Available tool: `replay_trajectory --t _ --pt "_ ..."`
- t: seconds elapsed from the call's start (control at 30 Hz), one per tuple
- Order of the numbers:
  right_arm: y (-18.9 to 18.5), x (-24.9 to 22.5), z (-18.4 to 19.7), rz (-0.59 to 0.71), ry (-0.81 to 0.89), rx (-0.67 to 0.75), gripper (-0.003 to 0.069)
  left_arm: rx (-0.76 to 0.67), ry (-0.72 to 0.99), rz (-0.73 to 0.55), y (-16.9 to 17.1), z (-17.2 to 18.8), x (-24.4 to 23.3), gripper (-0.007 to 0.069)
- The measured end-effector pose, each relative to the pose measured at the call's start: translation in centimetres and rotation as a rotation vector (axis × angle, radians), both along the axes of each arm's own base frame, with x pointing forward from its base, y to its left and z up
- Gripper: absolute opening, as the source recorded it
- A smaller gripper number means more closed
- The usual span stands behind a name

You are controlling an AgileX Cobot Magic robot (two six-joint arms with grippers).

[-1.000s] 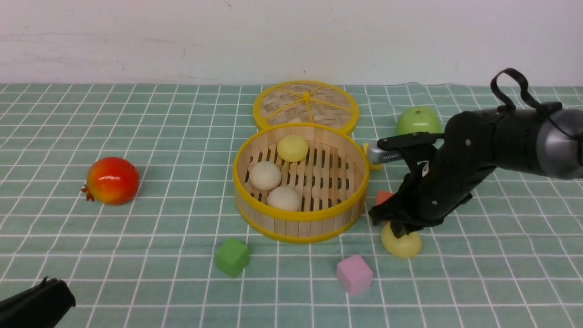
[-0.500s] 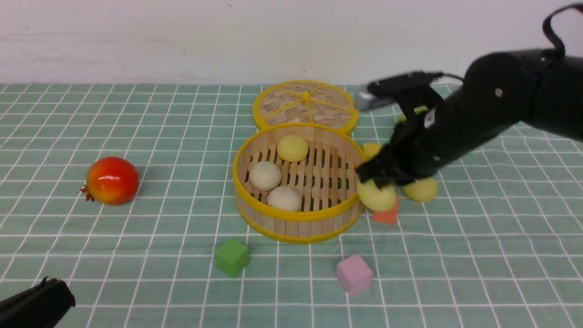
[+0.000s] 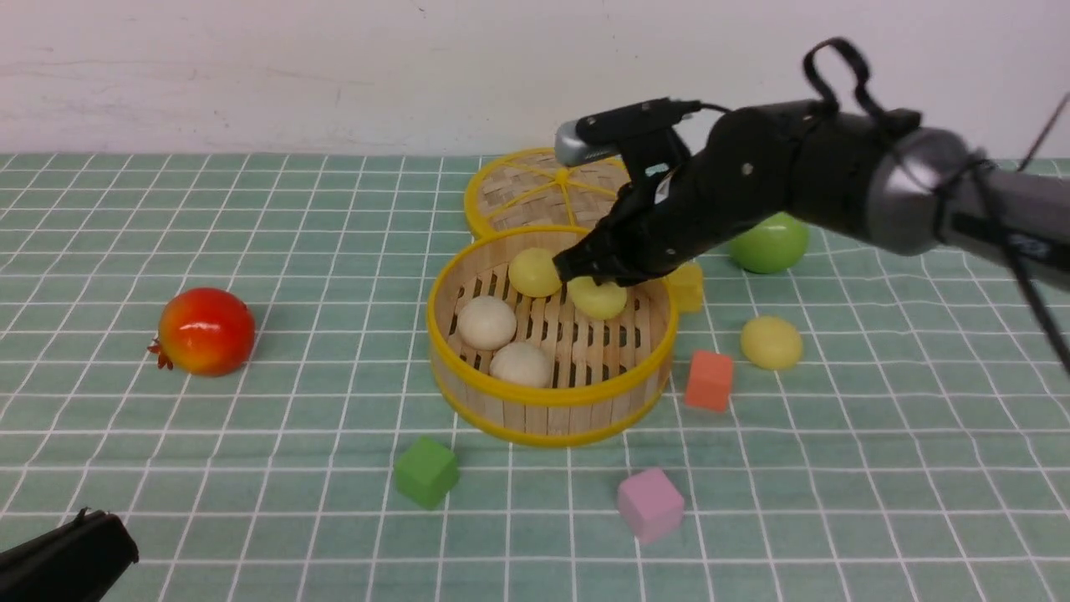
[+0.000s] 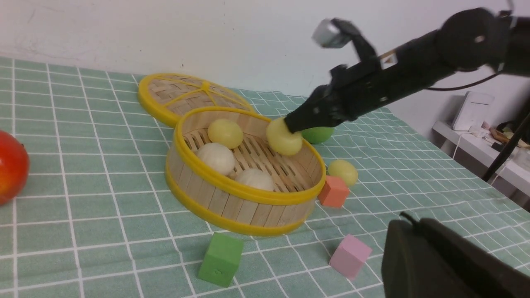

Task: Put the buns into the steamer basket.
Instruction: Use the right arm to put the steamed stuffed bun into the steamer, then use the right arm to grab a steamed stuffed bun

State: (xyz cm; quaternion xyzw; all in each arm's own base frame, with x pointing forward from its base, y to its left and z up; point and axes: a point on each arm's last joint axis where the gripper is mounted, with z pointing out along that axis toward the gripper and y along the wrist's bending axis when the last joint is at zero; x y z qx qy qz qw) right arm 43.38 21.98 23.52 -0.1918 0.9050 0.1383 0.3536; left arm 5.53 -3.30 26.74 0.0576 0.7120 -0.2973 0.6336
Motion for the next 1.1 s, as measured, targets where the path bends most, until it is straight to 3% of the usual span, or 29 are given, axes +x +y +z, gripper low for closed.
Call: replay_trajectory --t 0.23,0.4,0.53,0.57,0.63,0.7,0.8,0.9,1.0,1.1 --pt "0.7 1.4 -3.6 -0.011 0.007 -0.005 0.0052 0.000 0.000 0.000 0.0 0.0 0.0 -0.0004" --pt "1.4 1.3 -3.6 0.002 -0.006 -0.001 0.0189 0.000 0.000 0.000 0.0 0.0 0.0 -0.0004" --pt "1.8 0.7 -2.4 0.023 -0.001 -0.007 0.0402 0.000 0.000 0.000 0.0 0.0 0.0 -0.0004" --pt "1.8 0.6 -2.0 0.026 0.003 -0.011 0.0420 0.000 0.000 0.000 0.0 0.0 0.0 -0.0003" --pt "1.1 -0.5 0.8 0.053 0.011 -0.059 0.0508 0.000 0.000 0.000 0.0 0.0 0.0 -0.0001" --pt "-0.1 -1.8 4.0 0.073 -0.002 -0.131 0.0539 0.000 0.000 0.000 0.0 0.0 0.0 0.0001" --pt "-1.7 -2.7 6.2 0.055 -0.001 -0.200 0.0537 0.000 0.000 0.000 0.0 0.0 0.0 0.0003" --pt "-6.1 -3.1 7.6 -0.083 0.067 -0.316 0.0486 0.000 0.000 0.000 0.0 0.0 0.0 0.0005" --pt "-10.9 -2.5 5.1 -0.256 0.212 -0.334 0.0400 0.000 0.000 0.000 0.0 0.0 0.0 0.0008" --pt "-13.6 -1.8 1.8 -0.327 0.322 -0.269 0.0335 0.000 0.000 0.000 0.0 0.0 0.0 0.0012"
